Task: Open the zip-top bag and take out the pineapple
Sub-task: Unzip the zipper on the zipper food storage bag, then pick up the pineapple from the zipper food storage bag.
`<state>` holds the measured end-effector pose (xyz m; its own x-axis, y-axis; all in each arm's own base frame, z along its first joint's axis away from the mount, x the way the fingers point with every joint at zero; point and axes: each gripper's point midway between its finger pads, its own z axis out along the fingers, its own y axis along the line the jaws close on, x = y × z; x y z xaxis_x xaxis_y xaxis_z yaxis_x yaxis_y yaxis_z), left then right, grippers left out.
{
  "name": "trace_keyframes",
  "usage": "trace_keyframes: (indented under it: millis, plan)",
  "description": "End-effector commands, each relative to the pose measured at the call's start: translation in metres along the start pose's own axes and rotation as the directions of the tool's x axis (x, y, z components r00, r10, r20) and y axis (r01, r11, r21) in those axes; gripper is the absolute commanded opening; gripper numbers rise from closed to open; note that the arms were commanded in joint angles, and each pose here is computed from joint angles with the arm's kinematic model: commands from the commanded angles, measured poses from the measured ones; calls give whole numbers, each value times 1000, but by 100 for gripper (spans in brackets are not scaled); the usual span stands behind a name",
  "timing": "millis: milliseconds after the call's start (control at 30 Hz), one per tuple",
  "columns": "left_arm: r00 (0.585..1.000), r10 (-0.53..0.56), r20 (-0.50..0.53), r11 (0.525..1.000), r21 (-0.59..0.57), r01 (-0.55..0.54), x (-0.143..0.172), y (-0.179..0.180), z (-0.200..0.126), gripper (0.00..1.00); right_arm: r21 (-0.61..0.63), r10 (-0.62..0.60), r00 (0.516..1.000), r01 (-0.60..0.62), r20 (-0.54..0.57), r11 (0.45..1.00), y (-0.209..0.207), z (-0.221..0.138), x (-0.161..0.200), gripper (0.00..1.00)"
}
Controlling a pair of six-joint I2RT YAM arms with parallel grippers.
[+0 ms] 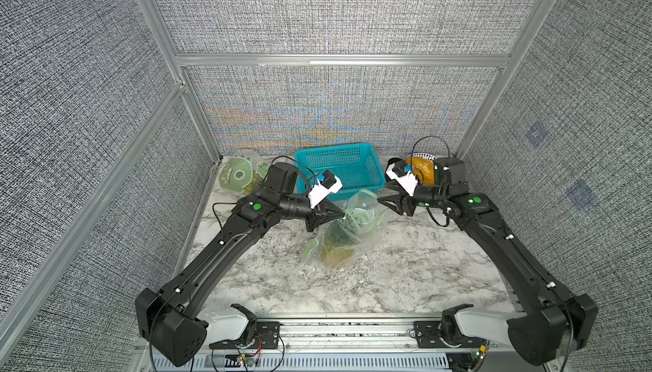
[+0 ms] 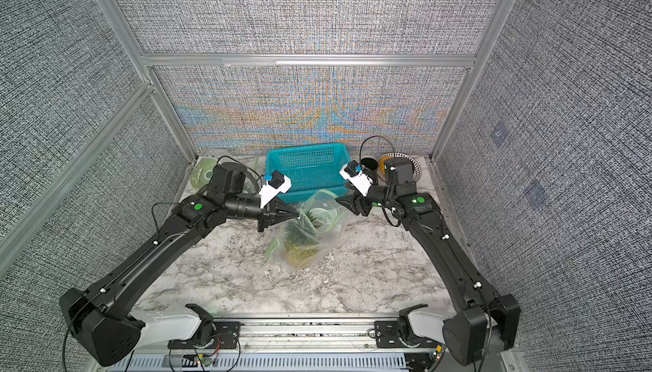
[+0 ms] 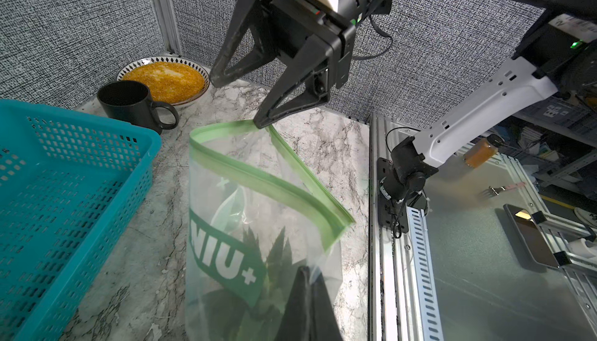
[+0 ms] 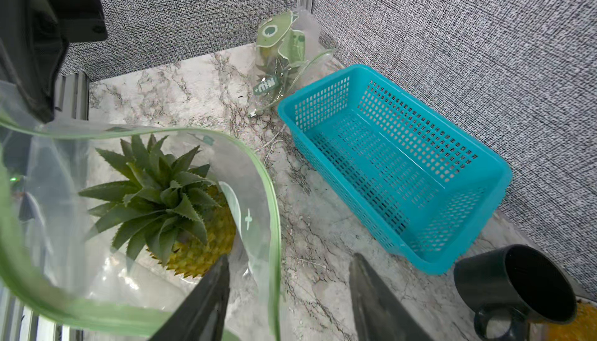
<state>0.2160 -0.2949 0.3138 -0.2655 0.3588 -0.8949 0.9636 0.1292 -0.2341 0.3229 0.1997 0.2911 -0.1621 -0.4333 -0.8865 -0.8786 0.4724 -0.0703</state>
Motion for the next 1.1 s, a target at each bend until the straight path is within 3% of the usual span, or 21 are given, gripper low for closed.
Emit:
trace_keyframes:
  millis: [0, 233, 300, 400, 467, 567, 1067]
  plan:
    - [1000, 17, 1, 1000, -6, -17, 0, -1, -2, 0, -40, -10, 1000, 9, -24, 999, 1, 8, 4, 60]
    - [1000, 19, -5, 999, -26, -19, 5, -1, -4, 0, -127, -4, 999, -3, -54, 992, 12, 22, 13, 46]
    - [1000, 17, -9, 999, -38, -18, 8, 0, -5, 0, -141, -4, 999, -3, -55, 990, 15, 23, 14, 37]
    - [1000, 14, -17, 998, -58, -15, 11, 2, -6, 0, -158, -6, 999, 0, -38, 987, 20, 22, 10, 13]
    - [1000, 16, -21, 998, -68, -17, 14, 2, -7, 0, -171, -8, 999, 2, -32, 985, 24, 21, 6, 4]
    - [1000, 19, -18, 997, -78, -21, 19, 1, -8, 0, -164, -12, 999, 6, -36, 986, 26, 22, 3, 0]
    - [1000, 21, 21, 975, -222, -16, 33, 9, -21, 0, -133, -46, 998, 42, -32, 990, 36, 25, -16, 2]
